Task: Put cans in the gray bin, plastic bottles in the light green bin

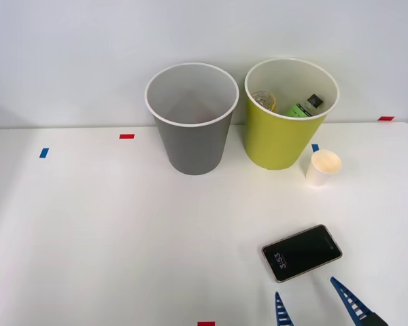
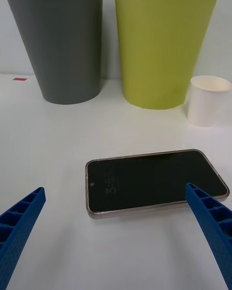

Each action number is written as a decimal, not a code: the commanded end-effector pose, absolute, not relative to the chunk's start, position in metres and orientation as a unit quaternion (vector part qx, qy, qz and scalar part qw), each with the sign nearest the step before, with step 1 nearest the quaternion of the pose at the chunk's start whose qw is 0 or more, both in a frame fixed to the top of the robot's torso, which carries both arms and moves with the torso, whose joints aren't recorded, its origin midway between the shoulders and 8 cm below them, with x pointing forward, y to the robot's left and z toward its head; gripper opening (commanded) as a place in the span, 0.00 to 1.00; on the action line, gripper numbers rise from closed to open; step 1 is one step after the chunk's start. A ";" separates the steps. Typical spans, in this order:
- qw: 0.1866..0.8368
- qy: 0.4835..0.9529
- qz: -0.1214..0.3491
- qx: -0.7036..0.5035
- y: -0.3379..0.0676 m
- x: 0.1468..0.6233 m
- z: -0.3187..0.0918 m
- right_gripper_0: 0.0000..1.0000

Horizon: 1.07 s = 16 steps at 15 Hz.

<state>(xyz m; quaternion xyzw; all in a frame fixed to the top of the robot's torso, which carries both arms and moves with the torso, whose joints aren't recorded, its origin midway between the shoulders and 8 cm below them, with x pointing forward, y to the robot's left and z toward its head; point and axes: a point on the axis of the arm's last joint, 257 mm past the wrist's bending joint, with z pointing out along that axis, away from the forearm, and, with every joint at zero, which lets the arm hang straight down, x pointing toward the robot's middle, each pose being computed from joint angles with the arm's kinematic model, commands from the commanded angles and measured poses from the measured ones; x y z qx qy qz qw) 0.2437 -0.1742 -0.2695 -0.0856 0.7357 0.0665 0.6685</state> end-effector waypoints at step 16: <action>0.650 0.753 0.068 -0.076 -0.177 0.227 -0.281 1.00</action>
